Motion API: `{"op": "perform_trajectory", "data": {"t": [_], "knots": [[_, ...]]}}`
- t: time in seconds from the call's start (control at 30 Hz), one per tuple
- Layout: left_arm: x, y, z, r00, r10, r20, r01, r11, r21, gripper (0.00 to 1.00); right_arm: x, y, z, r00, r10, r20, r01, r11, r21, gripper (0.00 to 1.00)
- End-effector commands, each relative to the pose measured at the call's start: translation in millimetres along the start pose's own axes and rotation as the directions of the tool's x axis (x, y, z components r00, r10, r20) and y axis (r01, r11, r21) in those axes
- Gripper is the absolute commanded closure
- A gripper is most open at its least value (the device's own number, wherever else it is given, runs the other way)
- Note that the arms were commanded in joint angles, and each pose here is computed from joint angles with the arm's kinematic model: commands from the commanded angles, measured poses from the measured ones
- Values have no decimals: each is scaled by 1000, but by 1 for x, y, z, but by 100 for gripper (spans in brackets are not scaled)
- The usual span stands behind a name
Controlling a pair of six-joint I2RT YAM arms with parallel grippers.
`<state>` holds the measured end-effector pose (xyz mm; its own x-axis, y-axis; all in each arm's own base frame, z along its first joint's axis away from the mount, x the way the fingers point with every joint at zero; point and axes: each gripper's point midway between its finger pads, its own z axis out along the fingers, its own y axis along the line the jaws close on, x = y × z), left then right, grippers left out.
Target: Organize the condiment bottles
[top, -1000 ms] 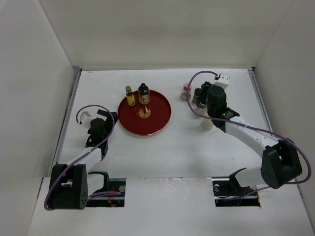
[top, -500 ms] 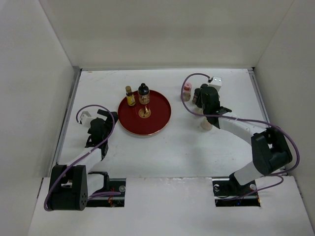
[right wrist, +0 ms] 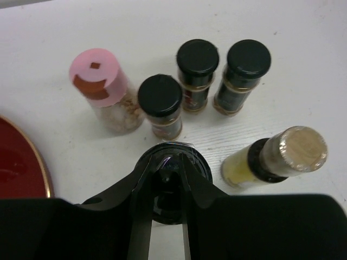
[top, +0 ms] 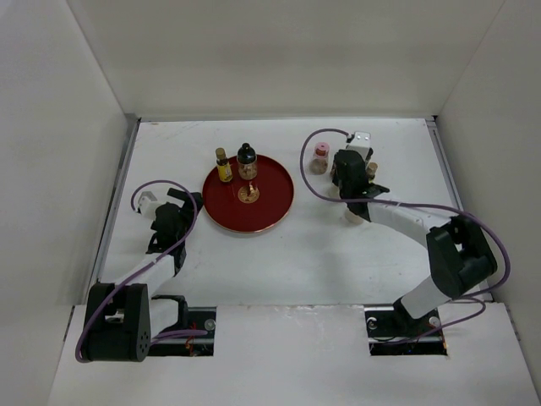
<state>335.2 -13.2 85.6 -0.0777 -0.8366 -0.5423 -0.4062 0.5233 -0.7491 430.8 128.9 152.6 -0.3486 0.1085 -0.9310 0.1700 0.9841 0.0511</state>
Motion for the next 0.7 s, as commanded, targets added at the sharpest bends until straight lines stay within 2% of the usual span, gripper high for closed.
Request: {"op": "perform_trajectory", "data": {"t": [0.0,0.27,0.5,0.67], "knots": [[-4,-11,1,1000,-11,20,10,999,44,0,-69,29,-32,984,72,165,-61,996,-71,81],[-5,-11,1,1000,-13,23,12,999,44,0,-99,125,-74,975,76,210,-15,961,-275,81],[-10,-7,-2,999,-27,40,26,999,38,0,-98,234,-96,977,87,193,14,883,-469,81],[-14,3,-3,995,-76,58,74,997,27,0,-87,302,-111,977,46,208,77,834,-546,80]]}}
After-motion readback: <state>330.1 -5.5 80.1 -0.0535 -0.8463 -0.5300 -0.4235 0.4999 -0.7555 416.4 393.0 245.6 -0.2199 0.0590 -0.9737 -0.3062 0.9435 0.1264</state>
